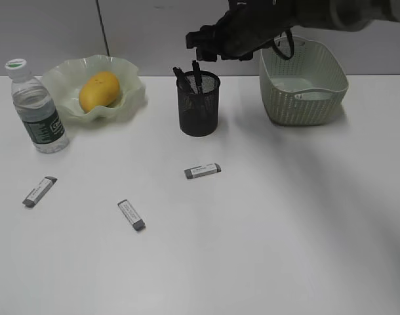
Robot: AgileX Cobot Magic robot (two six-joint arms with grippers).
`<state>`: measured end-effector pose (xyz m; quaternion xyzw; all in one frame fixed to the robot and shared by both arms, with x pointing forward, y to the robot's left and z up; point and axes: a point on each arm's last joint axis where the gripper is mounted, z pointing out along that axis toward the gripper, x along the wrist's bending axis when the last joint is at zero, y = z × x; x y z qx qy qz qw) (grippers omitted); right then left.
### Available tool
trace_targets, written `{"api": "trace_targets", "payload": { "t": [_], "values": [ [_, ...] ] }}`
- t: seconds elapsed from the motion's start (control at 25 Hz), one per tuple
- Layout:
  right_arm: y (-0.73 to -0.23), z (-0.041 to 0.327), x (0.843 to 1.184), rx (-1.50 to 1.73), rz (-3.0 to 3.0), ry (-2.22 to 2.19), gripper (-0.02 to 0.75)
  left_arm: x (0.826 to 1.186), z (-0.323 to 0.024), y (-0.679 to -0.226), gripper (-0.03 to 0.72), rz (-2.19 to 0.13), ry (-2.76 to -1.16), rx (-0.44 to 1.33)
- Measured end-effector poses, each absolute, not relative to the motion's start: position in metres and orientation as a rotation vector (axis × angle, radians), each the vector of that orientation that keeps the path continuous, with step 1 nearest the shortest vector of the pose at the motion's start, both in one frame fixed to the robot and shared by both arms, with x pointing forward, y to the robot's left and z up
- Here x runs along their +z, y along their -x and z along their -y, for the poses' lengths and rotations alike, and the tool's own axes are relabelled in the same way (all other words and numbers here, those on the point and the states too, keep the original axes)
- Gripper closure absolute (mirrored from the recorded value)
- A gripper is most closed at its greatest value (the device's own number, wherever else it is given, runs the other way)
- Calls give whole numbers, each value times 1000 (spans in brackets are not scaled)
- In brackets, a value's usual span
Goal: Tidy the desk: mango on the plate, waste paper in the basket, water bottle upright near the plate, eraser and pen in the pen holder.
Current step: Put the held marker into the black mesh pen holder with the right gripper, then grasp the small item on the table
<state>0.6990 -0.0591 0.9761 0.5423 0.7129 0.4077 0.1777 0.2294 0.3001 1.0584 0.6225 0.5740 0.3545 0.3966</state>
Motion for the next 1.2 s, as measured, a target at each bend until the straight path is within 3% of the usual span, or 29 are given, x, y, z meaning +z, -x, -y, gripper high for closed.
{"api": "trace_targets", "payload": {
  "t": [0.24, 0.6, 1.04, 1.2],
  "values": [
    [-674, 70, 1017, 981, -2191, -1495, 299, 1058, -300, -229, 203, -1455, -1577, 898],
    [-629, 98, 1051, 583, -2508, -1517, 288, 1058, -300, -229, 214, -1455, -1577, 898],
    [-575, 166, 1116, 571, -2418, -1609, 265, 1058, -300, -229, 222, -1455, -1577, 898],
    [-533, 184, 1118, 580, -2401, -1616, 264, 1058, -300, -229, 222, -1455, -1577, 898]
  ]
}}
